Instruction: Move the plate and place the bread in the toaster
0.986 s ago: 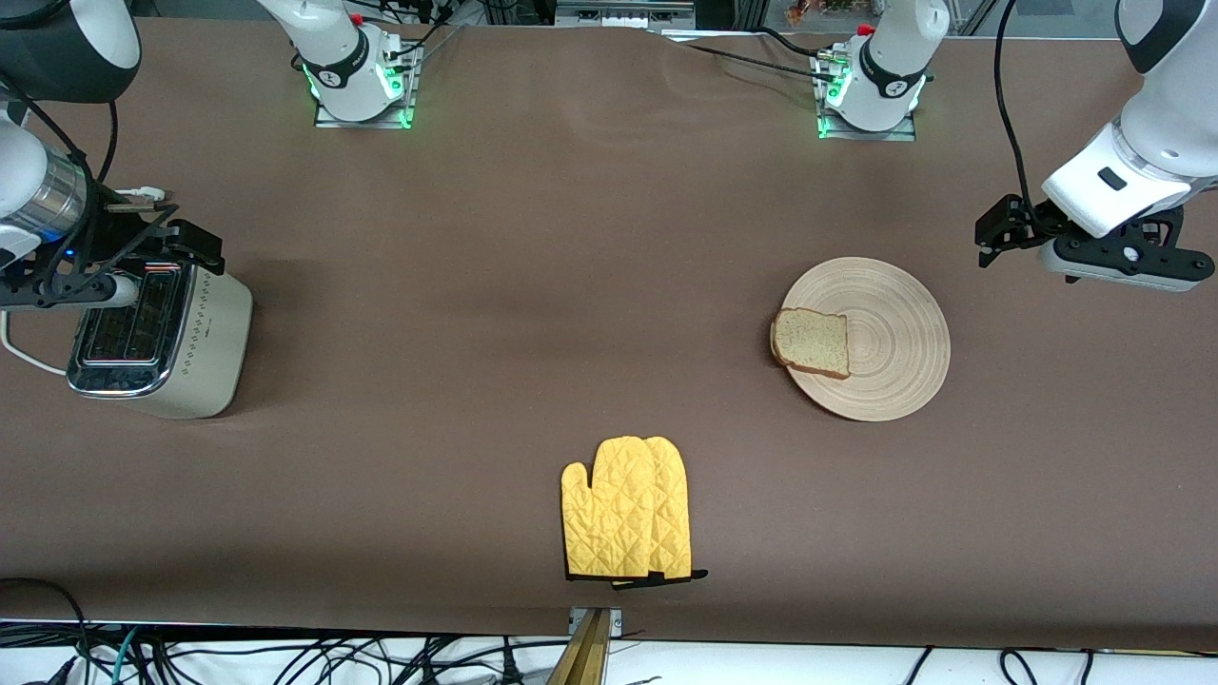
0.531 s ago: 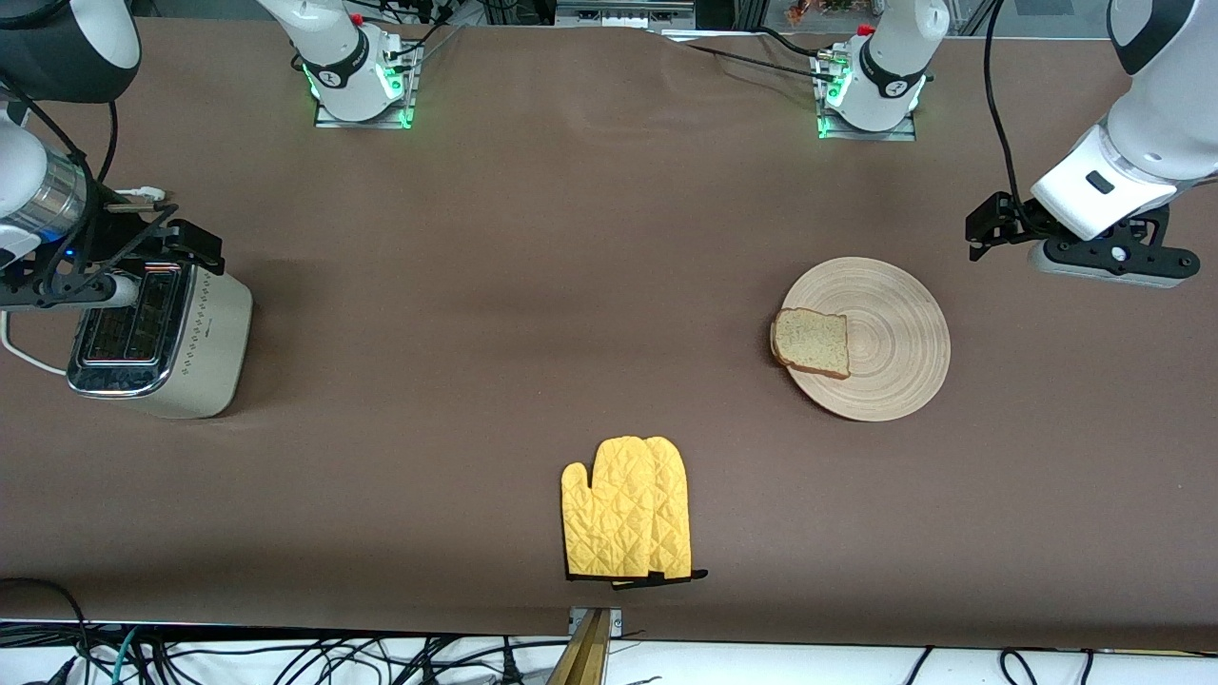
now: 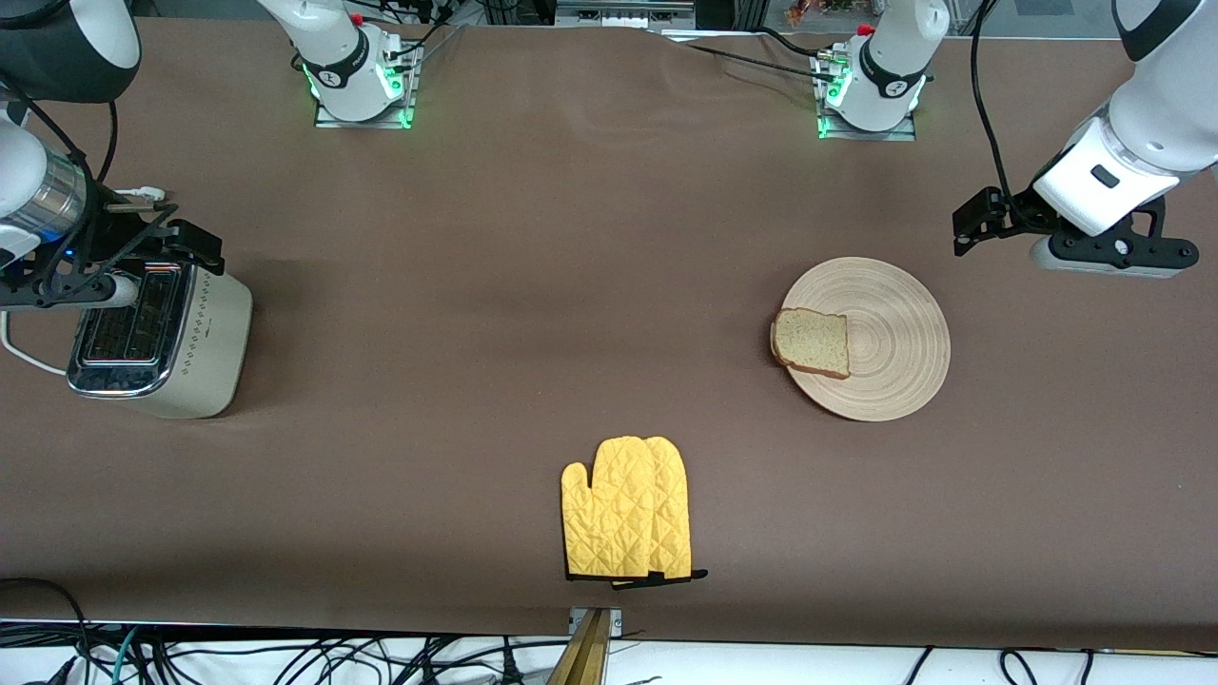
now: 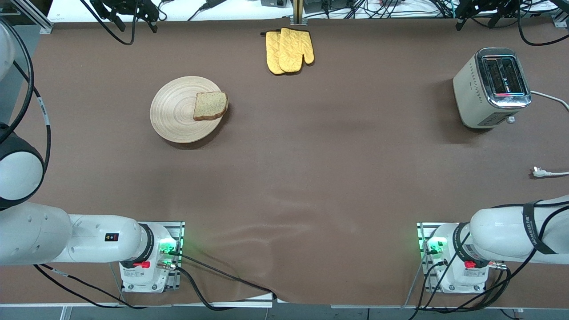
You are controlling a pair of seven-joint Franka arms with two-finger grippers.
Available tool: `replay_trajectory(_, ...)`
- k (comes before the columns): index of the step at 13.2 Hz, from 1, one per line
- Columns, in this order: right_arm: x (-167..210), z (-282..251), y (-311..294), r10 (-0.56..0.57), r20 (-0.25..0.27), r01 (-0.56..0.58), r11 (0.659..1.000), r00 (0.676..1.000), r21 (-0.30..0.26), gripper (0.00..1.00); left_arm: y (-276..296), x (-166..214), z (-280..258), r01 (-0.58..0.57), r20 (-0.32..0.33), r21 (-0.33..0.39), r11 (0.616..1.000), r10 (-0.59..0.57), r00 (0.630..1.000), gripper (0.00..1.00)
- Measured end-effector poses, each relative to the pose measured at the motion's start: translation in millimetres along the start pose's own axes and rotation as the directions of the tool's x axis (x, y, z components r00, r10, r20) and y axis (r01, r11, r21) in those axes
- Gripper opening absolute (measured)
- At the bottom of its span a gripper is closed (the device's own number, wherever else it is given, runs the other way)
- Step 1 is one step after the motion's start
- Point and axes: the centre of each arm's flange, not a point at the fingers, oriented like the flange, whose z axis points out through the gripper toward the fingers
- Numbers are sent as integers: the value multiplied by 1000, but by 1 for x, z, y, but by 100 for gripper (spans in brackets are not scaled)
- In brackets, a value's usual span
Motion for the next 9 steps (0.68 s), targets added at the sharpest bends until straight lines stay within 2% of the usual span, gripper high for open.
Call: replay_trajectory(9, 0, 0, 0, 0, 0, 0, 1000, 1000, 0, 100, -7, -4, -5, 12, 31, 2, 1000, -12, 999, 100)
